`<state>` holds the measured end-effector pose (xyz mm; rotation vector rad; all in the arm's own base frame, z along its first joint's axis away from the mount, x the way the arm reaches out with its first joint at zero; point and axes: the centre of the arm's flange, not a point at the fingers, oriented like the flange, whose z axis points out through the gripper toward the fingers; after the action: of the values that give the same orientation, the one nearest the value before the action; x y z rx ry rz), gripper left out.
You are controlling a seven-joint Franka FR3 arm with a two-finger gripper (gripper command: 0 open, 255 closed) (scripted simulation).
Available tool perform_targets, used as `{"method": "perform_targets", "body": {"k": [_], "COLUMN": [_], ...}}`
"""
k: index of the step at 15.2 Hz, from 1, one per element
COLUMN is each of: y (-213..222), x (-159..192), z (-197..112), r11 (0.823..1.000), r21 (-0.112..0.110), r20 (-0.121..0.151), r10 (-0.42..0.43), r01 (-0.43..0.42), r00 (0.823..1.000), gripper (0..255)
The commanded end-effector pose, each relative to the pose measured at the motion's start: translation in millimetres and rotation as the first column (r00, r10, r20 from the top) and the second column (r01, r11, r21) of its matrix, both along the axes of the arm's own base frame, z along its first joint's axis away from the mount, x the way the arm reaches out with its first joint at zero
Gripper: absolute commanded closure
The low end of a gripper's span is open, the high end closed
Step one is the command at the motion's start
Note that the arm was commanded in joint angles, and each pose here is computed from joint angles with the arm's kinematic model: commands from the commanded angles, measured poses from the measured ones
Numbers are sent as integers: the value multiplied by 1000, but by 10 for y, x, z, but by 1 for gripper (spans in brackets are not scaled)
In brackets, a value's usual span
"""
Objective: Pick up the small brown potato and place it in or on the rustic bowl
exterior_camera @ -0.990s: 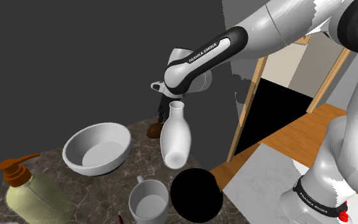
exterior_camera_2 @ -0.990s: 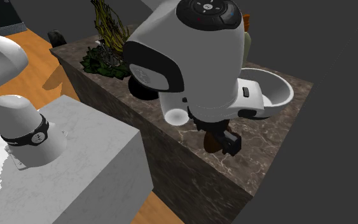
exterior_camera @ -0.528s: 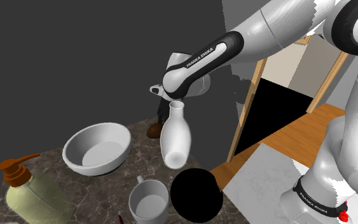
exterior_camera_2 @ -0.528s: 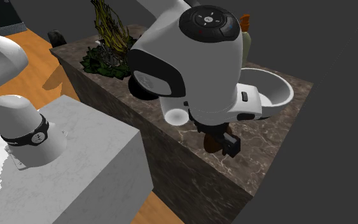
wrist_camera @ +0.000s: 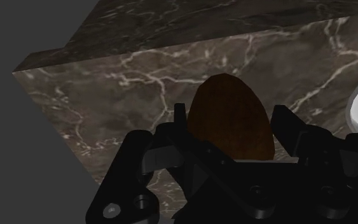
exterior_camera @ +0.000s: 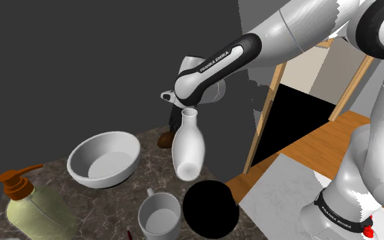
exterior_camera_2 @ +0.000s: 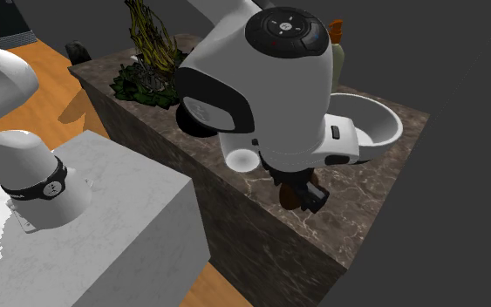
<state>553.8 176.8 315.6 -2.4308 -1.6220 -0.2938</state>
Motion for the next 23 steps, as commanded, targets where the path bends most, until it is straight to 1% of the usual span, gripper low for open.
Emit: {"method": "perform_targets", "body": {"k": [1,4,23], "y": [3,2,2], "x": [-3,0,0], "z": [-3,-3,1001], "r11": [1000,1000,1000], "r21": [0,0,0], "r20": [-1,-1,-1], "r10": [1,1,1], "r01": [-1,-1,-1], "r00": [1000,1000,1000], "gripper": [255,255,255]}}
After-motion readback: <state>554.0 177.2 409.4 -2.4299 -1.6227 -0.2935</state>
